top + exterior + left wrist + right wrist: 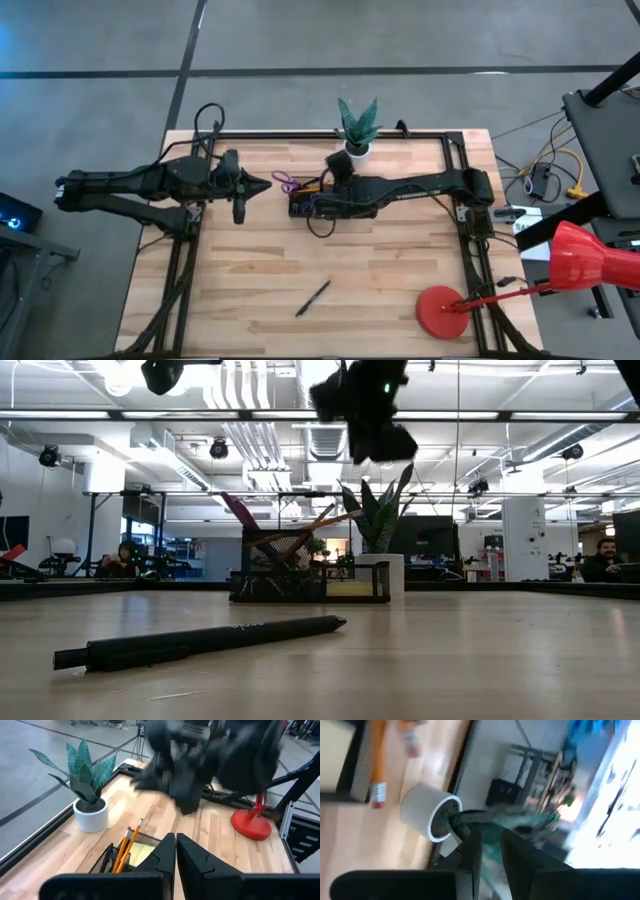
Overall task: Pick and place office supplies into organizer
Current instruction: Put the pencil into the desk organizer
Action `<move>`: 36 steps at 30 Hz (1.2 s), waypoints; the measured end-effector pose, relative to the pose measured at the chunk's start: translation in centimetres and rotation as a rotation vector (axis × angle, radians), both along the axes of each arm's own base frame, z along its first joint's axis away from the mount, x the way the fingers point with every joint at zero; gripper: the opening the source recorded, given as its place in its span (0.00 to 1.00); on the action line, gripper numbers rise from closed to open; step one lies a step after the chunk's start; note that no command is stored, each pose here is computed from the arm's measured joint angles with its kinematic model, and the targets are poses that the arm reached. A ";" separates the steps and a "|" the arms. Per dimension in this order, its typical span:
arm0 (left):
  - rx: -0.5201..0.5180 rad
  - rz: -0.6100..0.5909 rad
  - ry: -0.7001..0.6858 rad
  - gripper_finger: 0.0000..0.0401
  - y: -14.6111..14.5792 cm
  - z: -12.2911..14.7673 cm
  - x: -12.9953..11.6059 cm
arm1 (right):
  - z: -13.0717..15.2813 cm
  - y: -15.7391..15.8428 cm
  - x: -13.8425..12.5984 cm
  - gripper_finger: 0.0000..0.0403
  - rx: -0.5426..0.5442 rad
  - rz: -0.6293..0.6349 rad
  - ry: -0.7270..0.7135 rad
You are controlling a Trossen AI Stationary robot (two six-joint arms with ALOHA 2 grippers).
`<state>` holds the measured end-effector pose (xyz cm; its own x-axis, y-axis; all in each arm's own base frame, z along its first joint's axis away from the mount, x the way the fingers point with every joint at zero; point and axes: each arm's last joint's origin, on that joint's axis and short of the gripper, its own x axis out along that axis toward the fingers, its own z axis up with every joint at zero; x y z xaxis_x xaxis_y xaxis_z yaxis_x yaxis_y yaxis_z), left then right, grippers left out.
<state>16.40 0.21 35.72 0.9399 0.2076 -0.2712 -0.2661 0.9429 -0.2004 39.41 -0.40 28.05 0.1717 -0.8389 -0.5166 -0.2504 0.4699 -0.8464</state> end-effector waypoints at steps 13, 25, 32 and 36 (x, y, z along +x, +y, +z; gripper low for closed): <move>0.002 0.000 0.038 0.00 0.0 -0.4 0.1 | 1.5 -1.3 -3.1 0.28 0.718 -0.358 -0.304; 0.012 -0.004 0.114 0.00 0.0 -1.1 -0.2 | -1.5 -2.8 -2.5 0.41 0.697 -0.202 -0.206; 0.031 -0.011 0.126 0.00 0.0 -1.3 0.1 | -1.6 -4.9 -2.2 0.41 0.702 -0.212 -0.264; 0.032 -0.010 0.129 0.00 0.0 -1.4 0.2 | -1.7 -5.7 -2.3 0.41 0.692 -0.210 -0.254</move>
